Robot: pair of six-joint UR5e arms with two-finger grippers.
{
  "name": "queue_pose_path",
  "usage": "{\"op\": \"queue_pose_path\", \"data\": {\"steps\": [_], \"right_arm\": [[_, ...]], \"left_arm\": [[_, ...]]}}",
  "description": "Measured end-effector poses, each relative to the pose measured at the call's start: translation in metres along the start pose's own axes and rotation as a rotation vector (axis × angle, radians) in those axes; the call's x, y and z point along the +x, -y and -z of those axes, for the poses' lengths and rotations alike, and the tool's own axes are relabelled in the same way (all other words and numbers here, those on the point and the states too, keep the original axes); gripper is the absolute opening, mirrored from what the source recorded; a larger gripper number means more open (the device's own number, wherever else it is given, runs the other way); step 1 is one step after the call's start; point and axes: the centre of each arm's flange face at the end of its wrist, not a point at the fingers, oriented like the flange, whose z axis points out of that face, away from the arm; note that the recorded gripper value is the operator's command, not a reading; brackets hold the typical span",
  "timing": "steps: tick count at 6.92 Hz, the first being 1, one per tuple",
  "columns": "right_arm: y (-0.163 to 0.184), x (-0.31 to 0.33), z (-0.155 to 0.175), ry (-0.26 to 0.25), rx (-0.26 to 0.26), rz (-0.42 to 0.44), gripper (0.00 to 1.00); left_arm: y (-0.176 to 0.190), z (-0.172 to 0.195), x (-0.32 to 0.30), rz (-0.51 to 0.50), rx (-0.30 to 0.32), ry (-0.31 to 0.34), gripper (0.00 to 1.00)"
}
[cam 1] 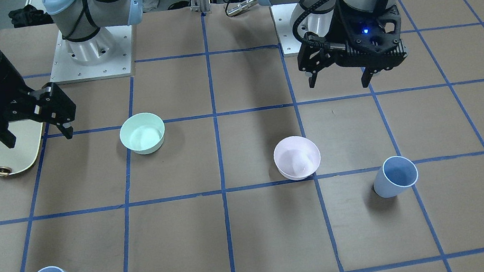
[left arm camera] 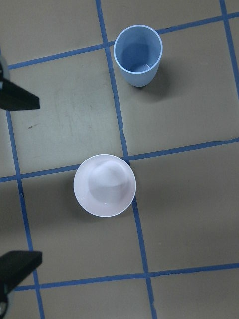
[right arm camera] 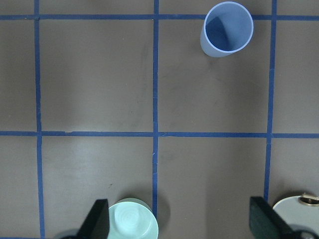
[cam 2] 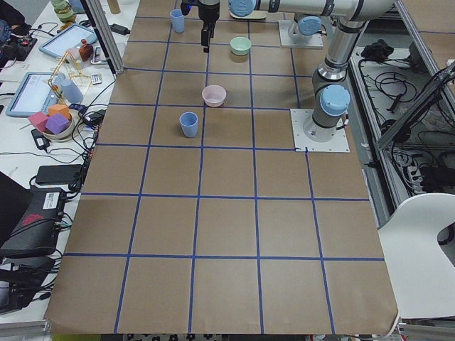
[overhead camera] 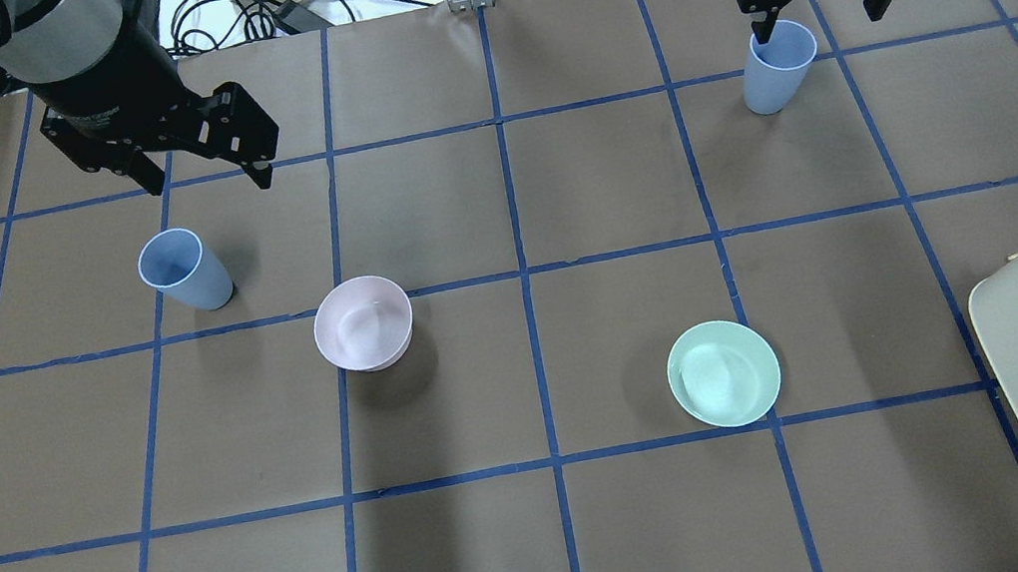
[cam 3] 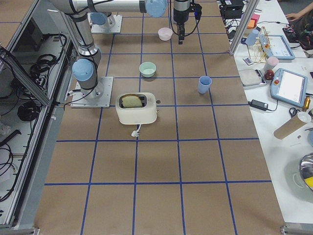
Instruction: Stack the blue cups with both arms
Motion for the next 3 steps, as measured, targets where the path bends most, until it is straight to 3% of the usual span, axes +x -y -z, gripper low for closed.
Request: {"op": "queue_pose_path", "data": {"steps": [3], "right_arm": [[0.0012, -0.0003, -0.0008, 0.000, 0.000, 0.003, 1.00]], "left_arm": [[0.0003, 0.0008, 0.0001, 0.000, 0.002, -0.001, 1.00]]}}
